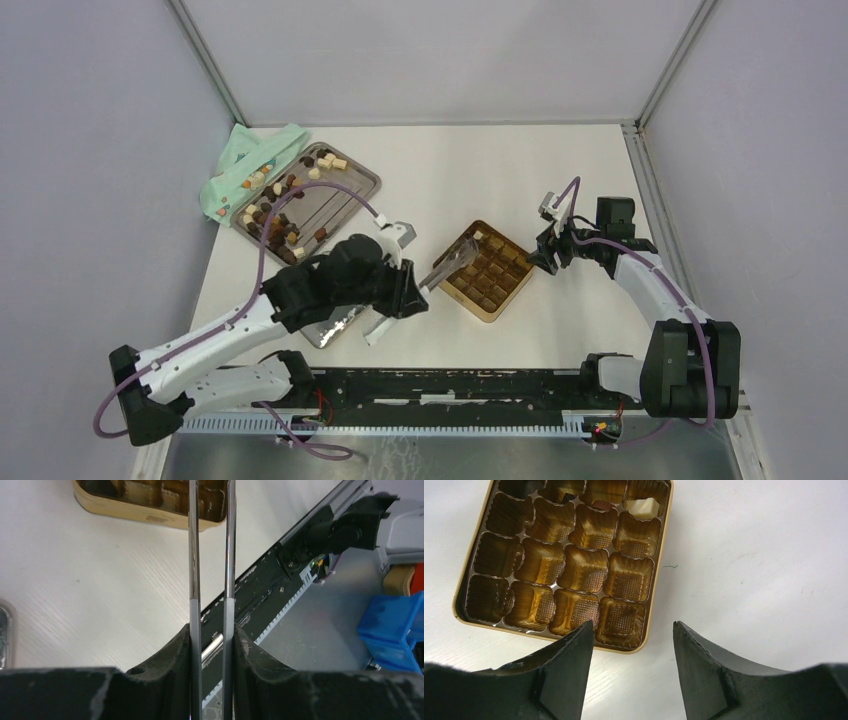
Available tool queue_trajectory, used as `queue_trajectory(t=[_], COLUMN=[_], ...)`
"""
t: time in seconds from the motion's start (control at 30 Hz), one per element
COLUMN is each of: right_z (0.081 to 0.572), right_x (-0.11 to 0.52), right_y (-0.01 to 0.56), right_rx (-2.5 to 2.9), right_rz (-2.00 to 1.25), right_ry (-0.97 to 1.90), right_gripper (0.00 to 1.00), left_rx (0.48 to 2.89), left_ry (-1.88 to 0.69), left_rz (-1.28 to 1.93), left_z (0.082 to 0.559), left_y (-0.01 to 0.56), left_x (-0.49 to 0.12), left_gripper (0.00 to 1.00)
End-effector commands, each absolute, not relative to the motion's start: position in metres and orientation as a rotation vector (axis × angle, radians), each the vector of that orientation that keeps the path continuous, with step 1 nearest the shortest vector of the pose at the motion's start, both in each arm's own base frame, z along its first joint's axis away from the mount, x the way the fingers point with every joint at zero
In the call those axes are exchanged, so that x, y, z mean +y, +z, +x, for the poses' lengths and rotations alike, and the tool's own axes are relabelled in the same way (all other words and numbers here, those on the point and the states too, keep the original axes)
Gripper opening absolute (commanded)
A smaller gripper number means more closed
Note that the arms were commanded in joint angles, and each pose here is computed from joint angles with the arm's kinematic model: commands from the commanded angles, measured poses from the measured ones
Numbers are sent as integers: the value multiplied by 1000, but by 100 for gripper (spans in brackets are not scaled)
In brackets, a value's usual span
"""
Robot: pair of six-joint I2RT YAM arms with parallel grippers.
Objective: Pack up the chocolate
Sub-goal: Place the fake chocolate in the packing box.
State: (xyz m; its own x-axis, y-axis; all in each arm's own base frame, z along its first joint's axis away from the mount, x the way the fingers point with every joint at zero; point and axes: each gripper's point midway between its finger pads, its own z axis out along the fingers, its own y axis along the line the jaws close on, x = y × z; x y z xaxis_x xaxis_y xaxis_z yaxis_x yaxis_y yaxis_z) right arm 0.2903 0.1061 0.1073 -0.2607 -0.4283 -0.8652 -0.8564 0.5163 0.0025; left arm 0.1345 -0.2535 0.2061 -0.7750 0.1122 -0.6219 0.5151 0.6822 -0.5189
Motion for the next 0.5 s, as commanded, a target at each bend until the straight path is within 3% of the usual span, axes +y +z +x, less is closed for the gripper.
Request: queue_trajectory(t=[0.0,0.27,0.47], right_z=[302,302,302], right_x=[103,102,103], right_y=[124,121,120], right_rx=[1824,1834,1835], right_rz=[-1081,-1079,-1079], right_ry=[558,561,569], right_gripper=[65,65,65], left_rx=[2305,2397,2409], left_ry=[-887,-530,-427], left_rz=[425,533,541], left_z=[131,126,133], left_y=[212,178,164], left_x=[-280,-282,-279], left_gripper=[2,2,2])
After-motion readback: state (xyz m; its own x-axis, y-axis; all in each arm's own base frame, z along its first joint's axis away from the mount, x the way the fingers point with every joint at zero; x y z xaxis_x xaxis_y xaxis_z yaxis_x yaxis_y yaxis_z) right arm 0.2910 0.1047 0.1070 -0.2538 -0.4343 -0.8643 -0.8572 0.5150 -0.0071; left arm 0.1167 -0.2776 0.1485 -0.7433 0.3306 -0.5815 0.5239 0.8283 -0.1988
